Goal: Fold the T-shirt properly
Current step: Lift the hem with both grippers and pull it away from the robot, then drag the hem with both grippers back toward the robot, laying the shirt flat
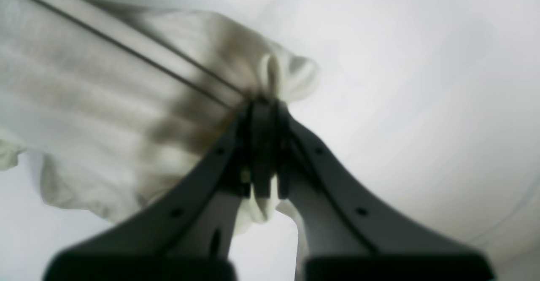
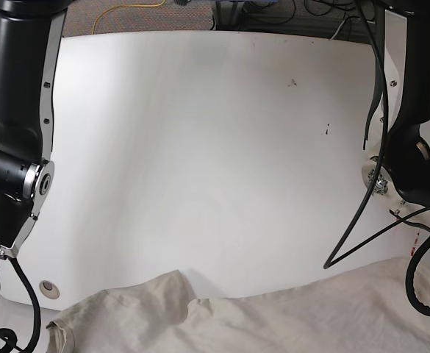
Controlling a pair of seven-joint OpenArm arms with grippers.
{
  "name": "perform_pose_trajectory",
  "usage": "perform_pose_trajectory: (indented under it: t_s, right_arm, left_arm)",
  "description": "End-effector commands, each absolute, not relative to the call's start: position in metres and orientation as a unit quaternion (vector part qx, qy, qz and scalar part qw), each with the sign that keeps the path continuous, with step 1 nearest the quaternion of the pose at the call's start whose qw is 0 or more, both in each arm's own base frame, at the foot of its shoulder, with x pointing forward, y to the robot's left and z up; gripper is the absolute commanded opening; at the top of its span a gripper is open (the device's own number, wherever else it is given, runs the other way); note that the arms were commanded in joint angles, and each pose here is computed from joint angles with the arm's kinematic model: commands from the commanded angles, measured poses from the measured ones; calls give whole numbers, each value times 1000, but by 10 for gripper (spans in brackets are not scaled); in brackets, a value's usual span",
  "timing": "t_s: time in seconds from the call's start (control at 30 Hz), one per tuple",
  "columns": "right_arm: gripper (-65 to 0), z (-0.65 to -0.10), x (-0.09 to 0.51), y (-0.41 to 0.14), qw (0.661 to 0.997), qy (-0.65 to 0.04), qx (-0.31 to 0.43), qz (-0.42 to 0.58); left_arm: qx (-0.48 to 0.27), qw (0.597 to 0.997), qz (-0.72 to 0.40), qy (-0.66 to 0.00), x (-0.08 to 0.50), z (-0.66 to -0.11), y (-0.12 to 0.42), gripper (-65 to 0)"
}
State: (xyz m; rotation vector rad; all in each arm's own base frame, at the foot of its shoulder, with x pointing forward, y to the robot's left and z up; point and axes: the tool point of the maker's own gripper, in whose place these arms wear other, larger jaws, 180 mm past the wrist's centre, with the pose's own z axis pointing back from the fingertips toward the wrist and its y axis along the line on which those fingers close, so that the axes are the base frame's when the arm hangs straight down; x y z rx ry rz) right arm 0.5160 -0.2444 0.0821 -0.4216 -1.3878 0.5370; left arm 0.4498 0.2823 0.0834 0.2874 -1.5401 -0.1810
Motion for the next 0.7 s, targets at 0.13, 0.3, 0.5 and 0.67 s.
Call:
perform_pose_trajectory:
  t_s: [0.13,0.3,0.5,0.67]
  right_arm:
    - [-650,66,497,-274,733,-611,-223,200]
    - [-650,16,487,-286,756,-588,-216,188]
    - [-650,-65,467,-297,797,-542,-200,176]
    - [-650,-138,442,-303,836,-501,-167,148]
  left_arm:
    - [145,714,-93,-679,453,66,280,-650]
    - [137,735,-105,-655,459,22,277,-650]
    - [132,779,-123,-600,457,-47,277,-650]
    - [123,822,-131,-541,444,-115,278,-650]
